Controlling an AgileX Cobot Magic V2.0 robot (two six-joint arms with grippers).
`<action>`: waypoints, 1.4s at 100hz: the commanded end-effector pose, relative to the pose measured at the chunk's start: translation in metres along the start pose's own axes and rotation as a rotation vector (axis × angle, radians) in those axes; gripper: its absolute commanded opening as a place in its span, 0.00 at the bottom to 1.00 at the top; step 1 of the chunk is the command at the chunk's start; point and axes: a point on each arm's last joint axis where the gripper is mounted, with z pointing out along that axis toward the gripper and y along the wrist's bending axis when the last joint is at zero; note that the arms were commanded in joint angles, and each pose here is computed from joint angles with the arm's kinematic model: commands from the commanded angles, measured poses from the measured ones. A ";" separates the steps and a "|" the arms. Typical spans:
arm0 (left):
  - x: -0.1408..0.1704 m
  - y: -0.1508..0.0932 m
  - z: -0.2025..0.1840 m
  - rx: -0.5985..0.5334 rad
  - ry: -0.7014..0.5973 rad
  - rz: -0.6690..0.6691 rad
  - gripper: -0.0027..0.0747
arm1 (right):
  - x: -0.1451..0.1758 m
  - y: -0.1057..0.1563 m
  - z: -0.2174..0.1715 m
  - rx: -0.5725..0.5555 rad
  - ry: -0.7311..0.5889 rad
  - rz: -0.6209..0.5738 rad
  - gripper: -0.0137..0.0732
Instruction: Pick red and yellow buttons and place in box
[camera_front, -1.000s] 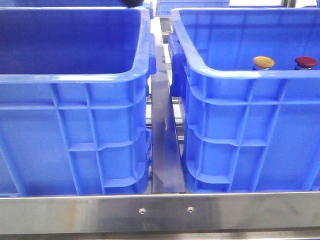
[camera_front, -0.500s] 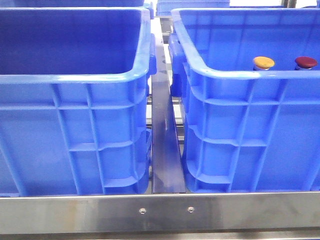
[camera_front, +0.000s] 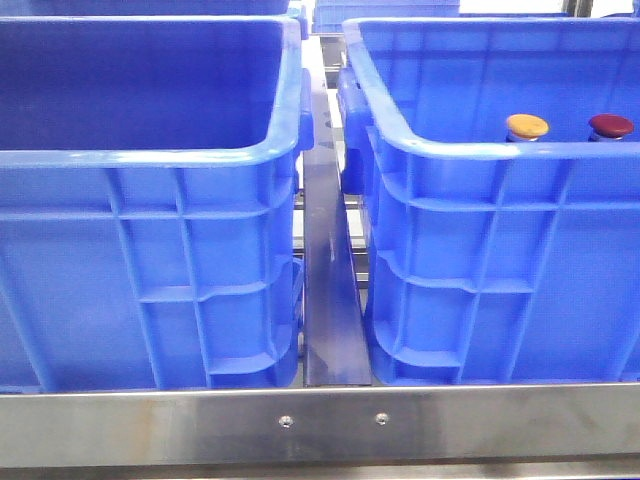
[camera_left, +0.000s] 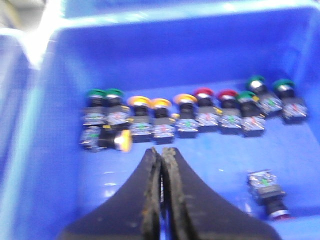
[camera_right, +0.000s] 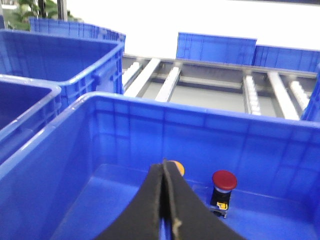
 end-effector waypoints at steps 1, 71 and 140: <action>0.002 0.001 -0.020 -0.027 -0.147 -0.018 0.01 | -0.007 0.004 -0.011 -0.021 -0.088 0.075 0.08; 0.037 -0.001 -0.048 -0.044 -0.263 0.000 0.01 | 0.007 0.010 -0.032 -0.021 -0.155 0.058 0.08; 0.037 -0.002 -0.048 -0.034 -0.264 -0.009 0.01 | 0.007 0.010 -0.032 -0.021 -0.155 0.058 0.08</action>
